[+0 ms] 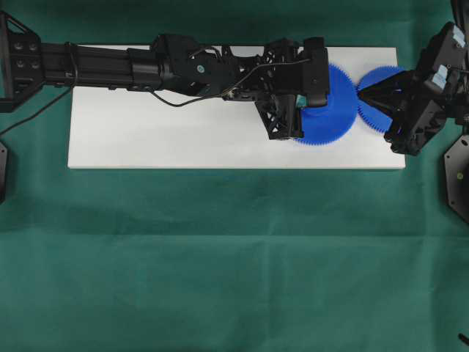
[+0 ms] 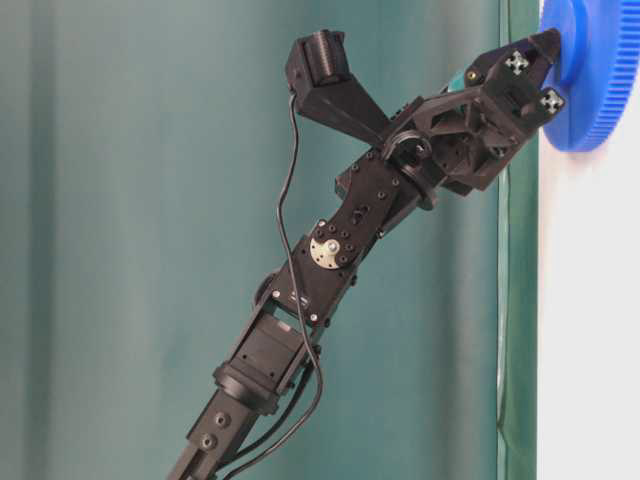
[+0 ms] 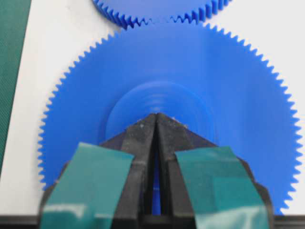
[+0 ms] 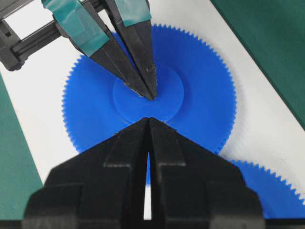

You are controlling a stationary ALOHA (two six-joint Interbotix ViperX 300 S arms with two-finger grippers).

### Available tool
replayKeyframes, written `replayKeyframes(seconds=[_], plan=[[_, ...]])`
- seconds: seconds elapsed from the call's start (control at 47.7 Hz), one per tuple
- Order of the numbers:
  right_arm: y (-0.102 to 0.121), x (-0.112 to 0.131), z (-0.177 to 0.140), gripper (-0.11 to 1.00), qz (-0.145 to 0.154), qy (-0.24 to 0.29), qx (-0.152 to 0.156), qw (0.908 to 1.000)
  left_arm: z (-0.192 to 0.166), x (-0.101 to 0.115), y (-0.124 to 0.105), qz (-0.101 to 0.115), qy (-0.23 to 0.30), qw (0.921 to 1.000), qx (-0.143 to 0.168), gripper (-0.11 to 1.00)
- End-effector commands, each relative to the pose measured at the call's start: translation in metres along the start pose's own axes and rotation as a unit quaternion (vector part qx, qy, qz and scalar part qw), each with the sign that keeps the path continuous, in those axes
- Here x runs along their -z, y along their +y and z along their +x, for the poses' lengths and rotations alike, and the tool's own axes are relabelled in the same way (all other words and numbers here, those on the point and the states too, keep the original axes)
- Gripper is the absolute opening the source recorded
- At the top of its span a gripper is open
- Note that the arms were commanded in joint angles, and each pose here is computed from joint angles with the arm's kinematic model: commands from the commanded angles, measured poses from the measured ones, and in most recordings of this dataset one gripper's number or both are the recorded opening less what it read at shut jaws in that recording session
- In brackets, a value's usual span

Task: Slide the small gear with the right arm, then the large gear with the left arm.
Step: 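Slide the large gear back left to its starting spot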

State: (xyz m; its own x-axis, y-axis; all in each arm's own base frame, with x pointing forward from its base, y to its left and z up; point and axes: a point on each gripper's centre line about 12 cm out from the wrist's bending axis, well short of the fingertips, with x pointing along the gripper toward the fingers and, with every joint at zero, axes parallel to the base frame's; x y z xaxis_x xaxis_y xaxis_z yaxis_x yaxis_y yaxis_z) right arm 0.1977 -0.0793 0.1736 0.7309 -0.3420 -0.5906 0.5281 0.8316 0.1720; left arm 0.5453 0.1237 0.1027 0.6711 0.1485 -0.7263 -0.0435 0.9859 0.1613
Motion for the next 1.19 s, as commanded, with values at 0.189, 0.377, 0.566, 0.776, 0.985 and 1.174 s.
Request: replayKeyframes(seconds=[0.189,0.377,0.566,0.776,0.985,1.174], plan=[[0.003,-0.009,-0.001,0.50,0.000,-0.013,-0.007,0.9999,0.005,0.046,-0.009,-0.005,0.070,0.9974,0.015,0.00],[0.005,-0.013,-0.002,0.50,0.003,-0.018,-0.009,0.9998,-0.010,0.100,-0.013,-0.027,0.116,0.9926,0.019,0.00],[0.011,-0.021,-0.003,0.50,0.000,-0.027,-0.019,0.9995,-0.049,0.149,-0.008,-0.095,0.113,0.9890,-0.002,0.00],[0.018,-0.030,-0.004,0.50,-0.003,-0.036,-0.028,0.9990,-0.098,0.202,-0.008,-0.149,0.130,0.9800,-0.018,0.00],[0.021,-0.037,0.001,0.50,-0.003,-0.034,-0.029,0.9990,-0.138,0.229,-0.009,-0.165,0.135,0.9767,-0.028,0.00],[0.025,-0.041,0.009,0.50,-0.007,-0.023,-0.030,0.9993,-0.170,0.243,-0.008,-0.178,0.127,0.9749,-0.040,0.00]])
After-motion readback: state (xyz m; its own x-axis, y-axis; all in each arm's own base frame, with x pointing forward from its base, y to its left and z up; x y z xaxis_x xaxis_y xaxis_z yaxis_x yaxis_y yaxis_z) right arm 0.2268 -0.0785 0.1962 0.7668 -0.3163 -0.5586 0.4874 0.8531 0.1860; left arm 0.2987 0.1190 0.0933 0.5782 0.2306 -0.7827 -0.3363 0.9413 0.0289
